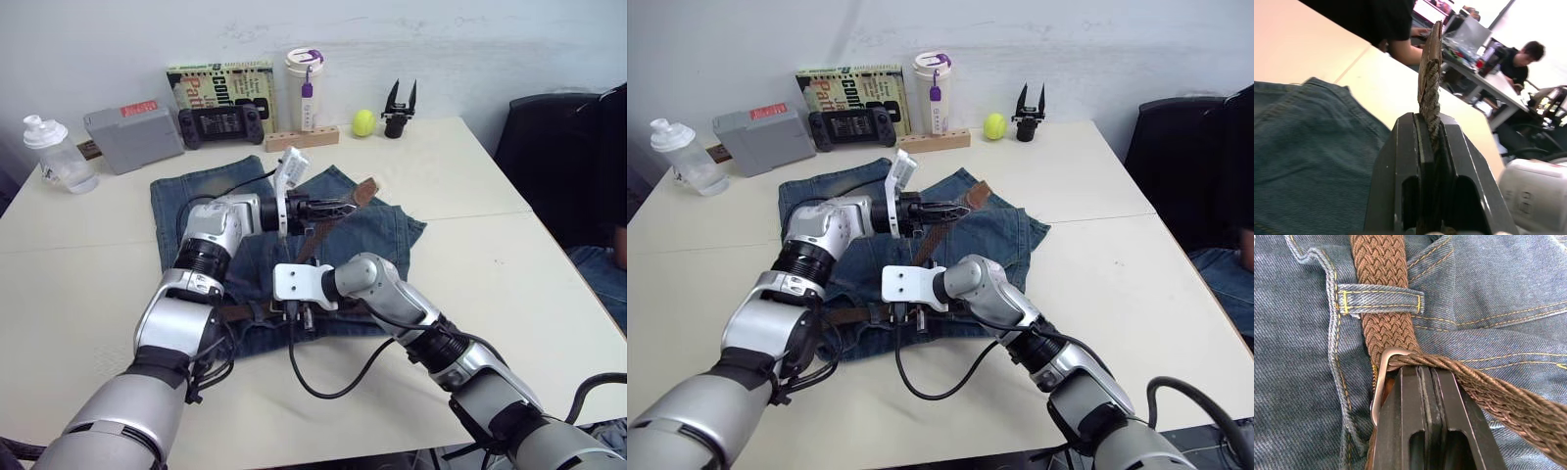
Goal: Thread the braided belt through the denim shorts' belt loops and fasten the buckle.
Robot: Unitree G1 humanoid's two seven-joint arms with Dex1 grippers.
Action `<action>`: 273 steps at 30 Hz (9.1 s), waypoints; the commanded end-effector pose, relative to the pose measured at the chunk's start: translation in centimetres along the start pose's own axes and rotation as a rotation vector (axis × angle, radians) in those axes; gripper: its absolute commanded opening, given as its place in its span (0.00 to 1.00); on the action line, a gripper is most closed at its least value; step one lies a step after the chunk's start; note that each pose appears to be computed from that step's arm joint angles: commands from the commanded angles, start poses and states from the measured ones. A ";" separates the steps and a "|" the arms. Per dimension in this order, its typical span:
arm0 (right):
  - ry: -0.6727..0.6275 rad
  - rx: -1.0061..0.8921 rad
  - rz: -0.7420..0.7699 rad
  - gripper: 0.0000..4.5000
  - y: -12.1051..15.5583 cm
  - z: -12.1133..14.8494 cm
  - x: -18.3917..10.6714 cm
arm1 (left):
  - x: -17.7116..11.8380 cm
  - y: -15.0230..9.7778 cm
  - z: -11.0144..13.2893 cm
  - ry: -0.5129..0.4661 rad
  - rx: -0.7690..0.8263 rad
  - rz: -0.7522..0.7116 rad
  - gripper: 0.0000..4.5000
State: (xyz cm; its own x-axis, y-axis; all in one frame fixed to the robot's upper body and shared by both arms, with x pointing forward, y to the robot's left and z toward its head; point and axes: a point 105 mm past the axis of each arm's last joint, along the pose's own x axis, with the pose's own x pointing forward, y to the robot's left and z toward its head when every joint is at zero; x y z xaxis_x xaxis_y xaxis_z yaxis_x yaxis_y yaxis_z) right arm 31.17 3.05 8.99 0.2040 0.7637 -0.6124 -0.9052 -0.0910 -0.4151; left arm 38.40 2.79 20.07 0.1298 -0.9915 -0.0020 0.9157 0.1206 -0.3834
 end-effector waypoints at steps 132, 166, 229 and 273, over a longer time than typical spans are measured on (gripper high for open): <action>0.308 -0.011 0.412 0.01 10.0 -6.9 6.8 | 0.3 -5.6 15.8 -0.411 0.198 -0.146 0.00; -0.277 0.731 -0.201 0.01 -2.1 -1.5 -11.0 | -9.4 1.0 -1.4 0.315 0.455 0.220 0.00; -0.066 -0.187 -0.497 0.57 0.3 1.2 -6.9 | -11.6 0.5 -1.9 0.859 1.347 -0.074 0.00; -0.112 -0.088 -0.700 0.00 -1.5 1.2 -8.1 | -11.2 -0.2 -2.6 0.844 1.191 -0.120 0.00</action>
State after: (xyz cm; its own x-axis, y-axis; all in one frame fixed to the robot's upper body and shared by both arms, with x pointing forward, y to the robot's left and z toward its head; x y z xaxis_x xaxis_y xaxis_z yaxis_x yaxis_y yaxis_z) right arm 30.48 -2.36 13.89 0.6747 0.7168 -0.1759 -0.5924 0.3839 -0.7083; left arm 35.96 14.00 17.30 0.1765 -0.7020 -0.6899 0.7548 -0.3534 0.5527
